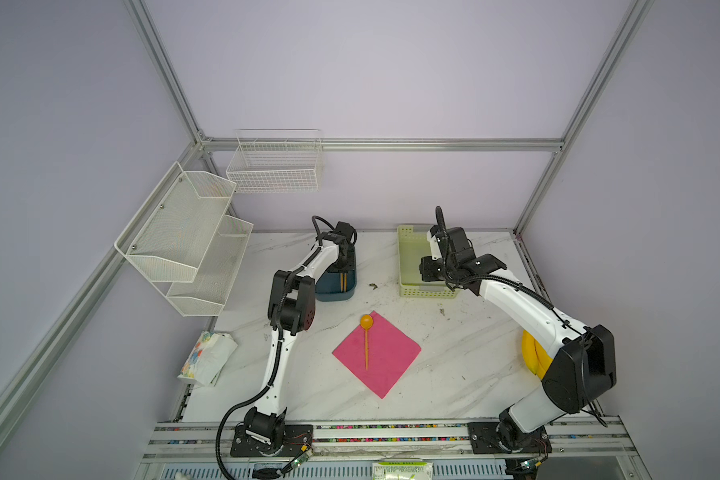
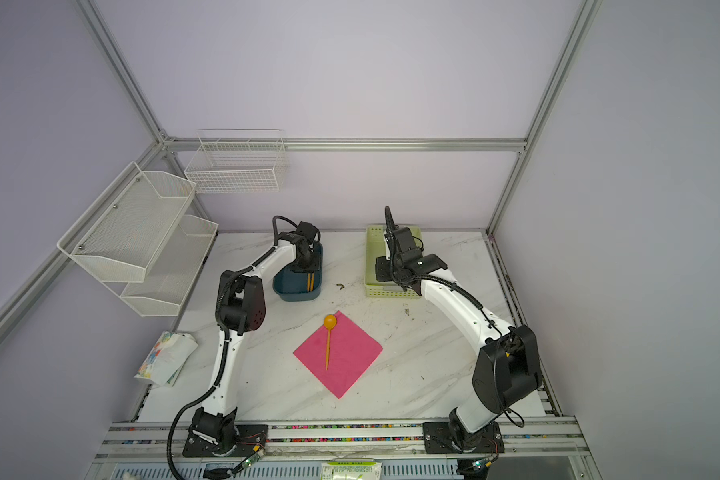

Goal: Place the utensils on the paper napkin and roll it up
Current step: 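Close the left gripper on the fork handle and lift it out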

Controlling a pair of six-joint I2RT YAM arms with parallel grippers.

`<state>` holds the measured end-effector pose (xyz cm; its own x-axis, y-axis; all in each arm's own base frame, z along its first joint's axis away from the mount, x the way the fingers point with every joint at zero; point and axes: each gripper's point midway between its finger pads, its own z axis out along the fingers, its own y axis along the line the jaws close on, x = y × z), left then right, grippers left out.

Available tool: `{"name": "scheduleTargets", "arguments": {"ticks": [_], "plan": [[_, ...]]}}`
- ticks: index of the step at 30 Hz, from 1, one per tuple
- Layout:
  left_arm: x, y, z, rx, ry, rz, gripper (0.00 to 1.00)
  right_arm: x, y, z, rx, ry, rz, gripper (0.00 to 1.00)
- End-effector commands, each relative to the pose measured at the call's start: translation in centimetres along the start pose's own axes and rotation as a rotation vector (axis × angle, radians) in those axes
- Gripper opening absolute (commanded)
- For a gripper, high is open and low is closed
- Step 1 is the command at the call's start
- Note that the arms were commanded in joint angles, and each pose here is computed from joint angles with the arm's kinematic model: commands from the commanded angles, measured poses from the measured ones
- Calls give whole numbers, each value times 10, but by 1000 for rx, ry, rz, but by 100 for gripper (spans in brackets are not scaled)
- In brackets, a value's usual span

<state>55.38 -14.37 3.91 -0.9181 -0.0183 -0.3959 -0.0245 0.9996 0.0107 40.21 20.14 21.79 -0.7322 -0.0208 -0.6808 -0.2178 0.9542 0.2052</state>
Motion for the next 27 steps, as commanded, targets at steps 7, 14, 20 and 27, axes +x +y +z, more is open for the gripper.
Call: {"name": "scheduleTargets", "arguments": {"ticks": [7, 14, 20, 27], "plan": [[-32, 2, -15, 10, -89, -3, 12, -17, -1, -23, 7, -50, 11, 29], [-32, 3, -18, 9, -93, -2, 10, -17, -2, -27, 6, -55, 19, 29], [-36, 5, -23, 6, -104, 0, 8, -16, -2, -28, 7, -56, 22, 29], [-43, 6, -38, 13, -131, -2, 8, -15, -3, -29, 9, -59, 20, 29]]}}
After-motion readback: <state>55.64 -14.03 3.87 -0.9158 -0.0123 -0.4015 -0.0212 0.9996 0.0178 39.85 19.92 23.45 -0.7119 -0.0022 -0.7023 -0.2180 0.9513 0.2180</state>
